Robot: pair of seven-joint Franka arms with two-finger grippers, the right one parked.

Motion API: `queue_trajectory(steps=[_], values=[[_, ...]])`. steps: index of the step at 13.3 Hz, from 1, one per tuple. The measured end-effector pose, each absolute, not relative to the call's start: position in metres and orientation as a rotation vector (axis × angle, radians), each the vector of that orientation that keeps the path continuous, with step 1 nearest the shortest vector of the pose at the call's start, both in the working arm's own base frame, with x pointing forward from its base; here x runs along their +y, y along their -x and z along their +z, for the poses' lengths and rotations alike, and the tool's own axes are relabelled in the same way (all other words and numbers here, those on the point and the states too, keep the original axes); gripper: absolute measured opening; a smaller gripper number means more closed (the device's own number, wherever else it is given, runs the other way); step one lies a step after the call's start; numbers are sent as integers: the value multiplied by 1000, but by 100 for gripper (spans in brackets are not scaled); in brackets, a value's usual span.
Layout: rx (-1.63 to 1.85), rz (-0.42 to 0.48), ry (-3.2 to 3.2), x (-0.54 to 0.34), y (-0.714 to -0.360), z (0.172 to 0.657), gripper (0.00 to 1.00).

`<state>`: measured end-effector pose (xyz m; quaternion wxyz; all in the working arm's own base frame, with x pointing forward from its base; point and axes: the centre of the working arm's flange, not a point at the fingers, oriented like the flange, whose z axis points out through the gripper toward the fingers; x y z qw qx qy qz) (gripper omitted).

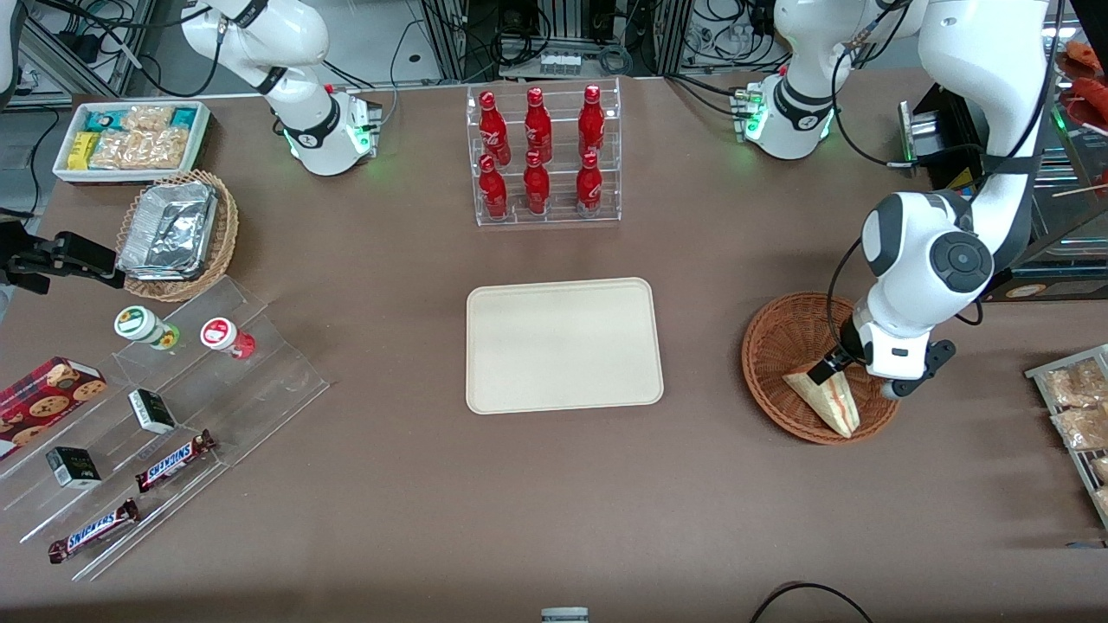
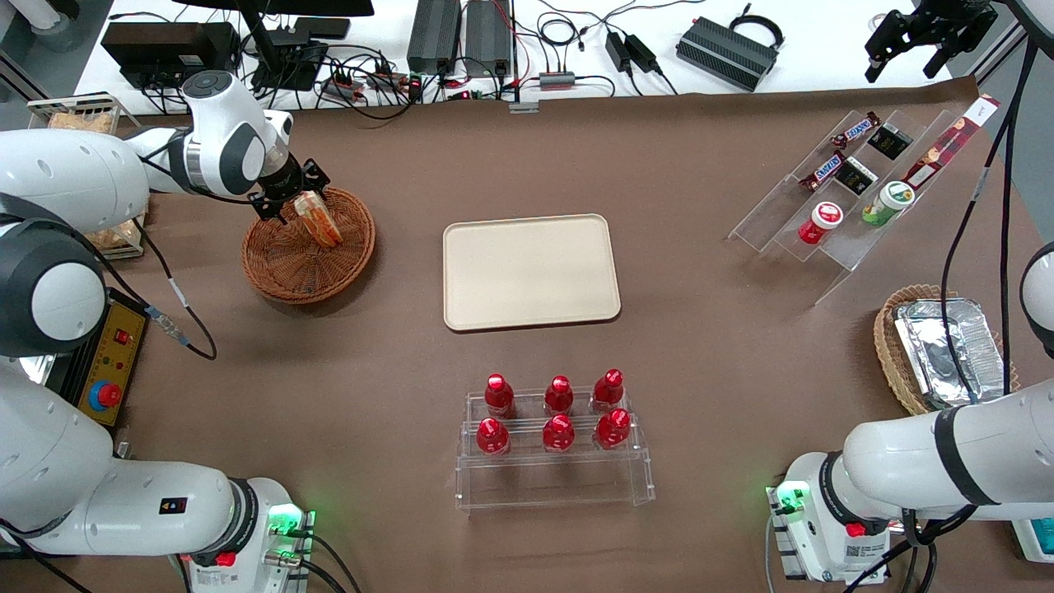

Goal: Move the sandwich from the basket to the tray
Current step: 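Descend the left gripper onto the sandwich and close its fingers on it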

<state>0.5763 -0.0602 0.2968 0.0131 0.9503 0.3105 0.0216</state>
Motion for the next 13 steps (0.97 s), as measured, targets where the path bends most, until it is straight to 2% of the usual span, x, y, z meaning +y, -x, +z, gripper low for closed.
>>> queue_trajectory(steps=[7,8,10,13], values=[[964,10,-2976,-63,-576,265,100],[963,6,-2977,-64,-577,263,93],[960,9,-2976,-65,-580,262,68],[958,30,-2970,-66,-586,268,37]])
